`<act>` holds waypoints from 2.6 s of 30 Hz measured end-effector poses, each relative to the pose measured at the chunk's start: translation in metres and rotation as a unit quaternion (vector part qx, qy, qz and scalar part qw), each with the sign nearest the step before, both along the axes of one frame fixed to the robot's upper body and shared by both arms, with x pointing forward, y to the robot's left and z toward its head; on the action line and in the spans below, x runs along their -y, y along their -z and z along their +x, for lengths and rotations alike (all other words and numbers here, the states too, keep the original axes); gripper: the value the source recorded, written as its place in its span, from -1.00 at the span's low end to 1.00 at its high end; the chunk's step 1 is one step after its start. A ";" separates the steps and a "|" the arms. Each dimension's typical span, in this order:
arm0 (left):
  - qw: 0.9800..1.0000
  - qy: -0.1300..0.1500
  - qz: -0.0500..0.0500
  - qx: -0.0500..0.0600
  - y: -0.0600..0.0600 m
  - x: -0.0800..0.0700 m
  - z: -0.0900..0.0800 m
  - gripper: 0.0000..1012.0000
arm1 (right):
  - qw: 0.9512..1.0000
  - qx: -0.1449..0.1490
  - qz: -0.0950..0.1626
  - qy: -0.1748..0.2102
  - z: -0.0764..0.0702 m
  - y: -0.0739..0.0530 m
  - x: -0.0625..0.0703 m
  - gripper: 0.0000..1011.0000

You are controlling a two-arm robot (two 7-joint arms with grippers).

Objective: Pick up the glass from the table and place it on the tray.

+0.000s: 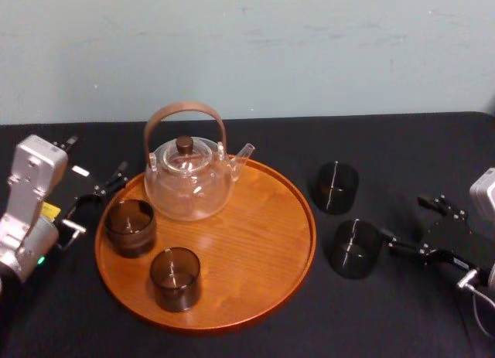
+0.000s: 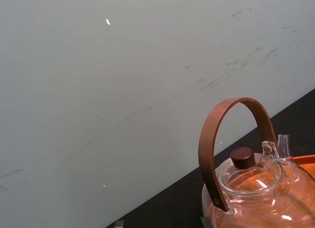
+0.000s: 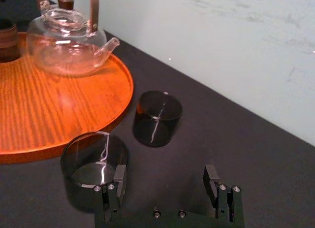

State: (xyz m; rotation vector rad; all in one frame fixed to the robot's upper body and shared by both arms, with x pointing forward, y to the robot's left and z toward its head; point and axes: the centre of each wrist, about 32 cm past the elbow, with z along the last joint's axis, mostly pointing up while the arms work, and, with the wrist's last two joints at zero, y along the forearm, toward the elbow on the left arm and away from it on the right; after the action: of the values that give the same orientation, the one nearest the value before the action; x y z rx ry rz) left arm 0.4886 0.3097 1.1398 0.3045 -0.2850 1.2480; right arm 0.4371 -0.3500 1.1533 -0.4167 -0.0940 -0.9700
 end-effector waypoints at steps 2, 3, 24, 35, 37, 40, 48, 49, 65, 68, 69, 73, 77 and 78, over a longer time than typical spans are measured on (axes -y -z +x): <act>1.000 0.000 0.000 0.000 0.000 0.000 0.000 0.98 | 1.000 -0.005 -0.001 -0.003 -0.001 0.000 0.000 0.98; 1.000 0.000 0.000 0.000 0.000 0.000 0.000 0.98 | 1.000 -0.007 -0.001 -0.004 -0.002 0.000 0.000 0.98; 1.000 0.000 0.000 0.000 0.000 0.000 0.000 0.98 | 0.997 -0.056 -0.013 -0.046 -0.011 0.006 -0.013 0.98; 1.000 0.000 0.000 0.000 0.000 0.000 0.000 0.98 | 0.995 -0.070 -0.006 -0.071 -0.014 0.007 -0.021 0.98; 1.000 0.000 0.000 0.000 0.000 0.000 0.000 0.98 | 0.995 -0.071 -0.003 -0.073 -0.013 0.007 -0.023 0.98; 1.000 0.000 0.000 0.000 0.000 0.000 0.000 0.98 | 0.994 -0.073 0.001 -0.075 -0.013 0.007 -0.025 0.98; 1.000 0.000 0.000 0.000 0.000 0.000 0.000 0.98 | 0.994 -0.076 0.013 -0.074 -0.010 0.007 -0.027 0.98; 1.000 0.000 0.000 0.000 0.000 0.000 0.000 0.98 | 0.994 -0.078 0.017 -0.072 -0.009 0.007 -0.027 0.98; 1.000 0.000 0.000 0.000 0.000 0.000 0.000 0.98 | 0.993 -0.084 0.040 -0.065 0.004 0.008 -0.031 0.98; 1.000 0.000 0.000 0.000 0.000 0.000 0.000 0.98 | 0.993 -0.086 0.041 -0.066 0.007 0.009 -0.032 0.98; 1.000 0.000 0.000 0.000 0.000 0.000 0.000 0.98 | 0.993 -0.087 0.041 -0.067 0.008 0.009 -0.033 0.98; 1.000 0.000 0.000 0.000 0.000 0.000 0.000 0.98 | 0.993 -0.088 0.041 -0.067 0.009 0.009 -0.033 0.98; 1.000 0.000 0.000 0.000 0.000 0.000 0.000 0.98 | 0.993 -0.088 0.043 -0.066 0.012 0.009 -0.034 0.98; 1.000 0.000 0.000 0.000 0.000 0.000 0.000 0.98 | 0.993 -0.088 0.043 -0.066 0.013 0.009 -0.034 0.98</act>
State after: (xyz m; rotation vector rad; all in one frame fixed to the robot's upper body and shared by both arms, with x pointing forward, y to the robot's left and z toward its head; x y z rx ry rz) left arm 0.4886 0.3097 1.1398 0.3044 -0.2851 1.2480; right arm 0.4501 -0.3161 1.1443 -0.4107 0.0797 -0.8013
